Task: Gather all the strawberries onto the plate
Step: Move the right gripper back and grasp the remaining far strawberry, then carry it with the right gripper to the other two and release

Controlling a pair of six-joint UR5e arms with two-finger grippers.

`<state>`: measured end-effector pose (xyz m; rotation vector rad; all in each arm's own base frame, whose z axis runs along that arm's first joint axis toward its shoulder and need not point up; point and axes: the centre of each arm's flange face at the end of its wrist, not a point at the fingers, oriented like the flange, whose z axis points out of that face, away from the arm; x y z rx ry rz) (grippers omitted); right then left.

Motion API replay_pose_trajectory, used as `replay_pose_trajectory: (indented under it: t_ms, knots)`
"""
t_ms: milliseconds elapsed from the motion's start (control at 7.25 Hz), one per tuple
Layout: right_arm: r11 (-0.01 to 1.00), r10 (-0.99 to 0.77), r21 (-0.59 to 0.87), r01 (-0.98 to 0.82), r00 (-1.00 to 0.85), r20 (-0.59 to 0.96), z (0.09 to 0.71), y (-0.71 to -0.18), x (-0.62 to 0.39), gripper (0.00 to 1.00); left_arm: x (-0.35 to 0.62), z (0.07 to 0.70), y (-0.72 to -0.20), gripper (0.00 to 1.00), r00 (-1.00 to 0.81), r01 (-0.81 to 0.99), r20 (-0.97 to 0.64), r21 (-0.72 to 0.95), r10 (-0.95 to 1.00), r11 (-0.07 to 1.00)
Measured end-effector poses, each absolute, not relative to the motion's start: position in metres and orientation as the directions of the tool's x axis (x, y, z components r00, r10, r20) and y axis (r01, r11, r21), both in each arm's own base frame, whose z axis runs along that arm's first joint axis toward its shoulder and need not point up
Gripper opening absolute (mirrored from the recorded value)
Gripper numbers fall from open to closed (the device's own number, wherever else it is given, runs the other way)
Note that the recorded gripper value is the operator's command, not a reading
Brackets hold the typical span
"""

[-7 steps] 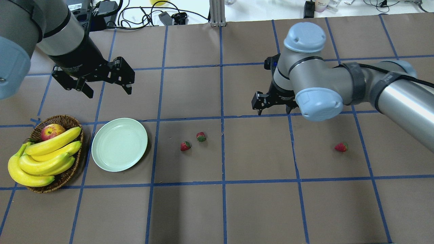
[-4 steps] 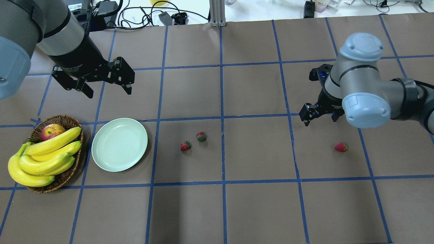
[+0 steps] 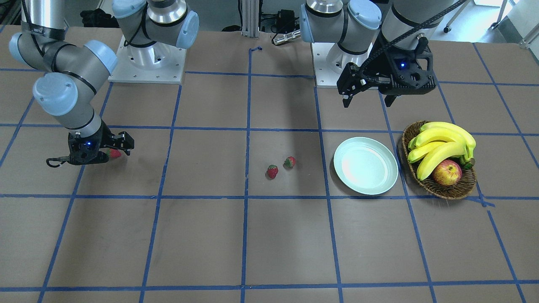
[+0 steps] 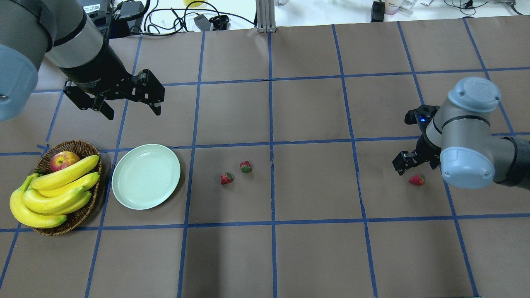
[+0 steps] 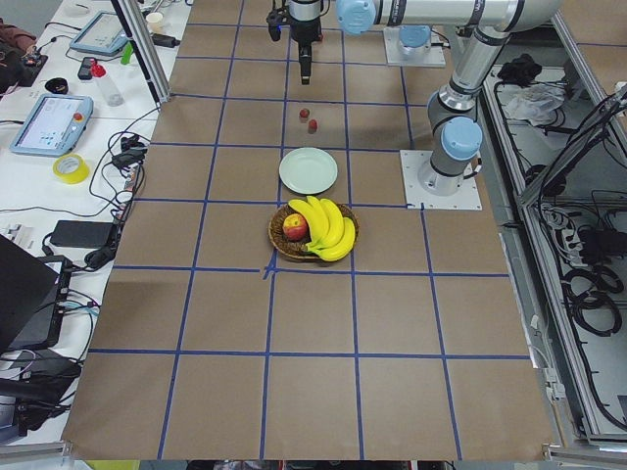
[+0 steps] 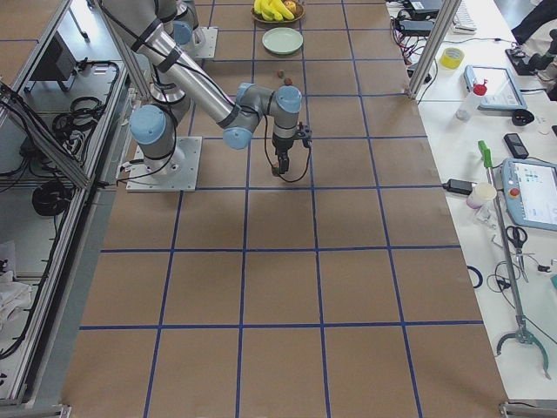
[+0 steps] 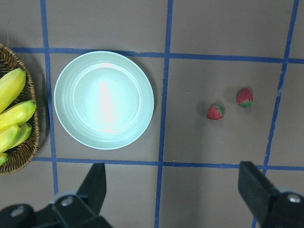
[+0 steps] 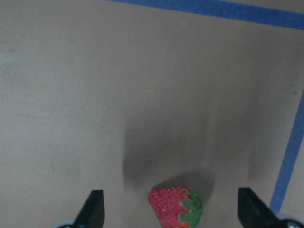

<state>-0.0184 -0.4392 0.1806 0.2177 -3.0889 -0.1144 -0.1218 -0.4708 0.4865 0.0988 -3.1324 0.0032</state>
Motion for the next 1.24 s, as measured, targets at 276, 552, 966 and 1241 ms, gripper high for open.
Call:
replay_pose_trajectory:
  t_ms: [276,552,966,1241]
  knots:
    - [0.988,-0.14,0.077,-0.137,-0.989,0.04,0.174,-0.432,-0.018,0.05,-0.122,0.486,-0.471,1.0,-0.998,-0.062,0.007,0.0,-0.062,0.998]
    - [0.989,-0.132,0.072,-0.129,-0.99,0.045,0.175,-0.433,-0.019,0.0,-0.122,0.486,-0.471,1.0,-0.998,-0.062,0.007,0.001,-0.062,0.998]
    - [0.995,-0.079,0.061,-0.076,-0.996,0.04,0.179,-0.434,-0.006,0.0,-0.122,0.485,-0.471,1.0,-0.998,-0.062,0.007,0.002,-0.062,0.998]
    - [0.999,0.035,0.026,0.036,-0.998,0.046,0.203,-0.445,0.095,0.0,-0.122,0.485,-0.471,1.0,-0.998,-0.062,0.008,0.001,-0.062,0.998]
